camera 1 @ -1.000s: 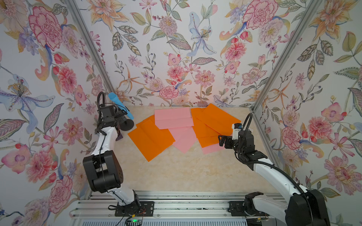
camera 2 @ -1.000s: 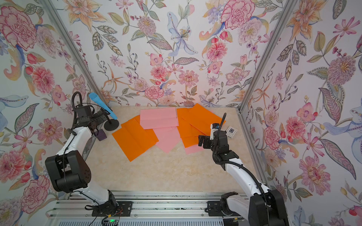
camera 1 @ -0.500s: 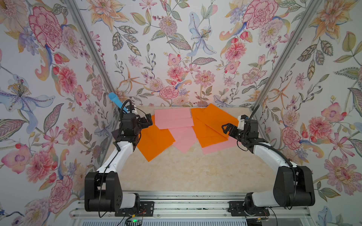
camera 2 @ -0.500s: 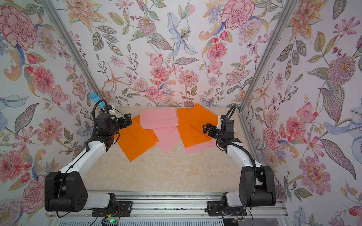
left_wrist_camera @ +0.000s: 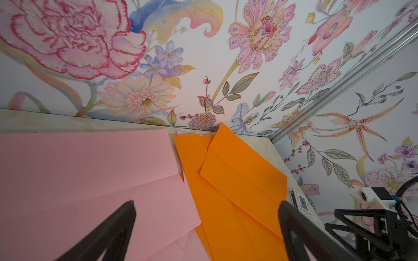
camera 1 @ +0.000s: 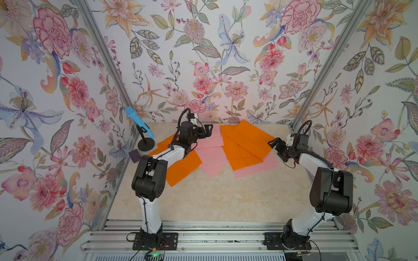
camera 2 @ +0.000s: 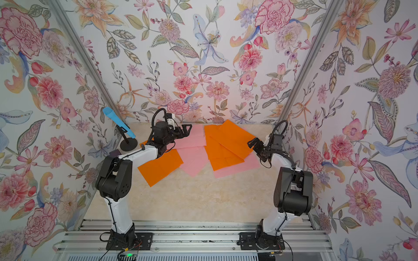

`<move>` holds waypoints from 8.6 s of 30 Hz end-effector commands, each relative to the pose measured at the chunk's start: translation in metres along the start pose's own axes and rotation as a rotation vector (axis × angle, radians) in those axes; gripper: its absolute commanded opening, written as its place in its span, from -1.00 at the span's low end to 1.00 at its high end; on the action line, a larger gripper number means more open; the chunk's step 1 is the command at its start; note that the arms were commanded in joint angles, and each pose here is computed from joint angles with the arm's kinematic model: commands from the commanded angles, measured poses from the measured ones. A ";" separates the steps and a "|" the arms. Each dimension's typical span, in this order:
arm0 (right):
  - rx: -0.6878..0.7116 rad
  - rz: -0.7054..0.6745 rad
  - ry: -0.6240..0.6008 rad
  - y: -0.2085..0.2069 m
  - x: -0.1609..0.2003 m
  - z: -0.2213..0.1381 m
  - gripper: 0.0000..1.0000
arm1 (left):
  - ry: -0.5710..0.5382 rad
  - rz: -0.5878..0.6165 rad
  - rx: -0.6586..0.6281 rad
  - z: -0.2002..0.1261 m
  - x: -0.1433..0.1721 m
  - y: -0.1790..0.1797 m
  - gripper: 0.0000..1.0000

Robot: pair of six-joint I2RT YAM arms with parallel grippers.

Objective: Sort the scattered colored papers by color
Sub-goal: Pick up the colored paper, then place the colored paper at the center of the board.

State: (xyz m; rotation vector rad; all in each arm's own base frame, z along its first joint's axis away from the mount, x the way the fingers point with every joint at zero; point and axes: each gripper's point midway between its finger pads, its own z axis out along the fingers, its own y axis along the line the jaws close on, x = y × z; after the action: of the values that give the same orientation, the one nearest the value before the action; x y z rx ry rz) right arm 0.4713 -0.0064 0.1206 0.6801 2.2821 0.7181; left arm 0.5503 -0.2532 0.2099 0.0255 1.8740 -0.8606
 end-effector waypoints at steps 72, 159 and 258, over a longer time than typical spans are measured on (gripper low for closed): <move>-0.368 0.045 -0.035 0.110 -0.070 0.023 -0.89 | 0.001 -0.757 0.417 0.033 0.127 -0.095 0.99; -0.522 -0.114 -0.058 0.136 0.040 -0.174 -0.63 | 0.282 -1.069 0.721 0.041 0.136 -0.179 -0.53; 0.032 -0.082 0.210 -0.040 0.246 -0.072 0.67 | 0.239 -0.887 0.255 -0.108 0.315 -0.160 -0.41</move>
State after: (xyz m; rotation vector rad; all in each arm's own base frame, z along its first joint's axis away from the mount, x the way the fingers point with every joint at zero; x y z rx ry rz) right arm 0.2414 0.1022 0.0419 0.5094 2.5343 0.7950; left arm 0.2565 -0.4256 0.0767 -0.5988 1.9541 -1.7479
